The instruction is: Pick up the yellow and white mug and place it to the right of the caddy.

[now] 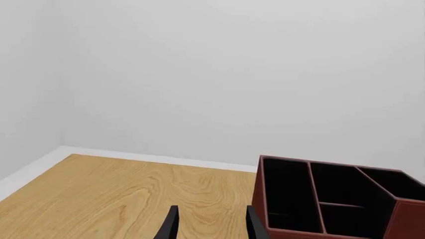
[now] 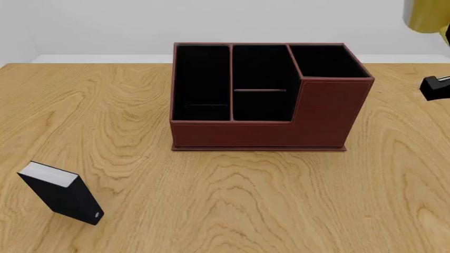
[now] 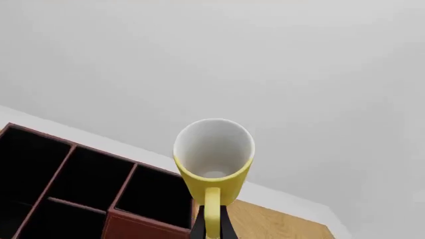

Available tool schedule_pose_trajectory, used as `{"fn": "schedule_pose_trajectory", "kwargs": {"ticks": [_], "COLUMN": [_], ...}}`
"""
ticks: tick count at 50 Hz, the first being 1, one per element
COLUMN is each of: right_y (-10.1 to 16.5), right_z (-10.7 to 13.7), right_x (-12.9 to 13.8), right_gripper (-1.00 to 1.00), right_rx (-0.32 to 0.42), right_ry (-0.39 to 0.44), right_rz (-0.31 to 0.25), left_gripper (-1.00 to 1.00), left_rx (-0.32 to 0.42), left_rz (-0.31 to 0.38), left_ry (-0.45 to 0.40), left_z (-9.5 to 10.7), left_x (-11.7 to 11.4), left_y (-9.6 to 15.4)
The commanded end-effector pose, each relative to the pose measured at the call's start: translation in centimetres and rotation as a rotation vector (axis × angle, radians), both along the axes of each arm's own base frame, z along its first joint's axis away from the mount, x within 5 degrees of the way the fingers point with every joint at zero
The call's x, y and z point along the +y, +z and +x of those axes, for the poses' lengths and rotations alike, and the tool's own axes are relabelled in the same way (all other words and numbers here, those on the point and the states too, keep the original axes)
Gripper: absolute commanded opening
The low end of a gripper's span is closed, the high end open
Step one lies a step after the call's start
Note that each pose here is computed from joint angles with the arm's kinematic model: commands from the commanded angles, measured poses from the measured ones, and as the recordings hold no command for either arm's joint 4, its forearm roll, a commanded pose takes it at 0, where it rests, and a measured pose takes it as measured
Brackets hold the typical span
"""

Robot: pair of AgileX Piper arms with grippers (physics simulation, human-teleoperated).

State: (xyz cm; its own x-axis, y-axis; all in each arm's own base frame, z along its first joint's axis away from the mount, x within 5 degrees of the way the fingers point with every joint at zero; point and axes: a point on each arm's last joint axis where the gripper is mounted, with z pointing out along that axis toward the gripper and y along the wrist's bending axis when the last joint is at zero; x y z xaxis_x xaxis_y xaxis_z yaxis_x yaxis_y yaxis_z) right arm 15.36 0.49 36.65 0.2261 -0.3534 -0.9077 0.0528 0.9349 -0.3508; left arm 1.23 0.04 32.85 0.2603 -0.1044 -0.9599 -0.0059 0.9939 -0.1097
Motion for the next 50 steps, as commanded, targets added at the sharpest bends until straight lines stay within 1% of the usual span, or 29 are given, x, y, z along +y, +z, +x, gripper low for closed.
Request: {"fn": "schedule_pose_trajectory", "kwargs": {"ticks": [1, 6, 8, 11, 13, 14, 15, 16, 18, 26, 39, 41, 46, 50], "right_y": [-0.1, -0.5, -0.7, -0.9, -0.6, -0.7, -1.1, -1.2, -1.4, -2.7, -3.5, -3.6, -4.2, -4.8], "right_z": [0.1, 0.2, 0.4, 0.5, 0.8, 0.8, 0.9, 0.9, 1.1, 1.8, 2.3, 2.4, 2.7, 3.0], "right_x": [-0.9, -1.1, -1.4, -1.5, -1.7, -1.7, -1.7, -1.8, -1.9, -2.3, -2.9, -3.0, -3.1, -3.3], "right_gripper": [-1.0, -1.0, -1.0, -1.0, -1.0, -1.0, -1.0, -1.0, -1.0, -1.0, -1.0, -1.0, -1.0, -1.0], "right_rx": [-0.003, 0.004, 0.011, 0.014, 0.031, 0.03, 0.03, 0.03, 0.037, 0.057, 0.065, 0.07, 0.08, 0.09], "right_ry": [-0.05, -0.065, -0.073, -0.086, -0.075, -0.074, -0.083, -0.089, -0.092, -0.114, -0.14, -0.142, -0.149, -0.155], "right_rz": [0.028, 0.038, 0.063, 0.057, 0.146, 0.151, 0.11, 0.102, 0.113, 0.128, 0.145, 0.166, 0.153, 0.158], "left_gripper": [1.0, 1.0, 1.0, 1.0, 1.0, 1.0, 1.0, 1.0, 1.0, 1.0, 1.0, 1.0, 1.0, 1.0], "left_rx": [0.001, 0.002, 0.004, 0.003, 0.004, 0.005, 0.005, 0.005, 0.006, 0.006, 0.006, 0.006, 0.006, 0.006], "left_rz": [0.001, 0.003, 0.003, 0.003, 0.003, 0.003, 0.003, 0.003, 0.004, 0.006, 0.005, 0.008, 0.006, 0.007], "left_ry": [-0.004, -0.004, -0.004, -0.004, -0.004, -0.004, -0.005, -0.005, -0.005, -0.005, -0.008, -0.007, -0.007, -0.008], "left_z": [0.0, 0.0, 0.1, 0.1, 0.2, 0.2, 0.2, 0.2, 0.2, 0.2, 0.1, 0.1, 0.1, 0.1], "left_x": [0.0, 0.0, 0.0, 0.0, 0.0, 0.0, 0.0, 0.0, 0.0, 0.0, 0.0, 0.0, 0.0, 0.0], "left_y": [0.0, -0.1, -0.2, -0.2, -0.3, -0.3, -0.3, -0.3, -0.3, -0.2, -0.2, -0.2, -0.2, -0.2]}}
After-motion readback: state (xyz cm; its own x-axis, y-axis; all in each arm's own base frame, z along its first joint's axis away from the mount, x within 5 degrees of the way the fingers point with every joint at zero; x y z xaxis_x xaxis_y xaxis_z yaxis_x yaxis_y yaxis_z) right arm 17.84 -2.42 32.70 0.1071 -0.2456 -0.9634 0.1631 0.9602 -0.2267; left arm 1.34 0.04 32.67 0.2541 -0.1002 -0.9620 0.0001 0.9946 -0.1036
